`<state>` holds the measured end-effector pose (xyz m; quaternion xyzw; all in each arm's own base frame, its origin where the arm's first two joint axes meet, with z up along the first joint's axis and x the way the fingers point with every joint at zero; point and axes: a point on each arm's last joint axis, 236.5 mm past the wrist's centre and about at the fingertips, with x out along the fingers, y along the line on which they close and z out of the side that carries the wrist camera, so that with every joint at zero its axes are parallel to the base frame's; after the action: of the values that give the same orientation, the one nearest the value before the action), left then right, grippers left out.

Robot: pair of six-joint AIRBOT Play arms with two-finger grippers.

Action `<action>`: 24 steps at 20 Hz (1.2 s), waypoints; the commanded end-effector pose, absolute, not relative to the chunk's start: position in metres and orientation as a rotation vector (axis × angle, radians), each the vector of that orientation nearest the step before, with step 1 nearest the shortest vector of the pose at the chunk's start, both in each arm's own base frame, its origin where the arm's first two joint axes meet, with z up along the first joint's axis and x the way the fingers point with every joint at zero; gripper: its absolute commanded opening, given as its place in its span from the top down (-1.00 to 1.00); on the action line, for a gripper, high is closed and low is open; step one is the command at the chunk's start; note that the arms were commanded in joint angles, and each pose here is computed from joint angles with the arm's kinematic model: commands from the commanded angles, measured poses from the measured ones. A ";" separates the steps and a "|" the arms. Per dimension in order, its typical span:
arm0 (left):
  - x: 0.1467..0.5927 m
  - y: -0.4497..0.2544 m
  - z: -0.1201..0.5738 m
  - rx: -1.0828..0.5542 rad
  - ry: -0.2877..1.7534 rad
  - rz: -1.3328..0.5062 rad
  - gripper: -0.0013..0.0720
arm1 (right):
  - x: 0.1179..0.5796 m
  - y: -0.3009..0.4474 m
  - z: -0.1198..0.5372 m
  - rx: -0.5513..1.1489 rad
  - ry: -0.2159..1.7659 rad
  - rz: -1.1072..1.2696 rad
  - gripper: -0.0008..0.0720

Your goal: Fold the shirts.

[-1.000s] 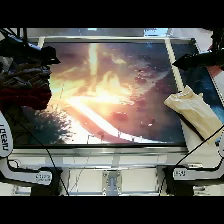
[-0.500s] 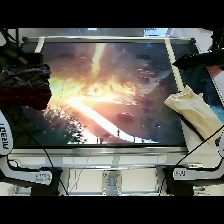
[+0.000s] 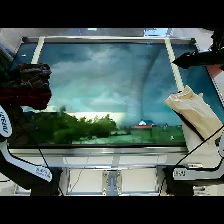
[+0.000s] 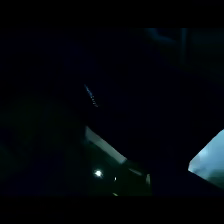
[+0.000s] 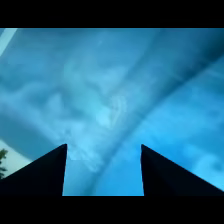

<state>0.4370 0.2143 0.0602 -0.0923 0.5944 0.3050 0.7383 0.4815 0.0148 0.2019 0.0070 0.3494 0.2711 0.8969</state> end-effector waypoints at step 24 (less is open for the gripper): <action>0.544 0.017 0.030 -0.742 1.178 -0.263 0.94 | 0.483 0.066 0.269 0.309 0.524 0.743 -0.41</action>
<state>0.4985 0.0943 -0.0403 -0.2781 0.6394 0.0519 0.7150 0.4835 0.0661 0.2683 0.1466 0.2522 0.3573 0.8873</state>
